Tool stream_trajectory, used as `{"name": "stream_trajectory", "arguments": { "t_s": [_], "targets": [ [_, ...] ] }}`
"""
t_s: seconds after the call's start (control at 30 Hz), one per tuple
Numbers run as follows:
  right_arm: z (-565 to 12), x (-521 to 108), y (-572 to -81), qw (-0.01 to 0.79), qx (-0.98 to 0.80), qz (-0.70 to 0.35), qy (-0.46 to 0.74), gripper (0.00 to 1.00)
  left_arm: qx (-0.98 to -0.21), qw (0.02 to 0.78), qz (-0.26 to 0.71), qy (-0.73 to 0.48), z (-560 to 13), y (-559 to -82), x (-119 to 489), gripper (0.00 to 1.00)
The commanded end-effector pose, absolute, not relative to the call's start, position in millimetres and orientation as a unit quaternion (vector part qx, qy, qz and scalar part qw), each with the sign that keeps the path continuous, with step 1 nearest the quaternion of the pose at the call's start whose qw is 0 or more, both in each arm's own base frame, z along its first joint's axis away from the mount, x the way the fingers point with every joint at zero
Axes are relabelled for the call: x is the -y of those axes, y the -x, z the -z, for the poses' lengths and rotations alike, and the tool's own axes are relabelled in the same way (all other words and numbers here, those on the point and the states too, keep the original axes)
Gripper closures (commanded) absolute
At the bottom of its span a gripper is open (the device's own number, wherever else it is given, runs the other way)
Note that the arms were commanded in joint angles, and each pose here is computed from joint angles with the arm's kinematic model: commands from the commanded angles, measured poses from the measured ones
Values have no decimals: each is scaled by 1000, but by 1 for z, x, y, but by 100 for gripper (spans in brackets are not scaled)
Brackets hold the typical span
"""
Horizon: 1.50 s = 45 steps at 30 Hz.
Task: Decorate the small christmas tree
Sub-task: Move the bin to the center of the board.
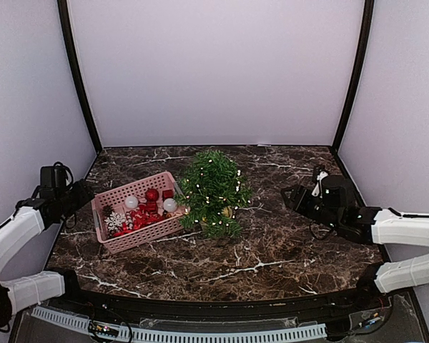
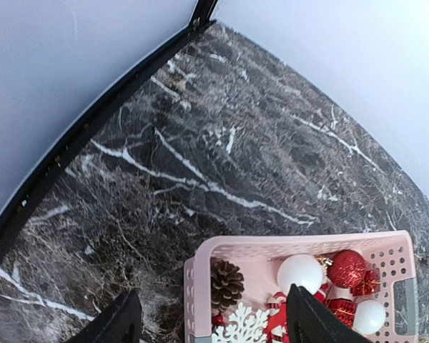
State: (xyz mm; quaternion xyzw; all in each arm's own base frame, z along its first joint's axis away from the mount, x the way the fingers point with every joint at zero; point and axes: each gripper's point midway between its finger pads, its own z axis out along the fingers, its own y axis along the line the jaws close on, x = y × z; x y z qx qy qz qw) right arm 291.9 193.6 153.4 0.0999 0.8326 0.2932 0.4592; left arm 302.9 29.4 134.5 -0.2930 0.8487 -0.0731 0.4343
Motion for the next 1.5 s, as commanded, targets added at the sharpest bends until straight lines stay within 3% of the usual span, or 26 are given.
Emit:
{"name": "stream_trajectory", "arguments": {
  "t_s": [0.0,0.23,0.47,0.67,1.07,1.47],
  "targets": [
    [-167,-181,-294,484,-822,-278,-111,30,-841,477,57,250,-185,-303,-31,28],
    [-179,-171,-294,507,-806,-276,-130,27,-893,420,121,106,-186,-328,60,29],
    [-177,-173,-296,500,-810,-276,-133,25,-898,379,216,65,-156,-346,130,33],
    [-173,-173,-295,492,-814,-277,-139,26,-908,344,232,57,-121,-356,145,41],
    [-172,-174,-292,488,-814,-285,-139,15,-914,324,241,27,-90,-393,167,37],
    [-170,-167,-289,491,-811,-280,-150,15,-912,334,238,13,-89,-406,171,40]
  ]
}}
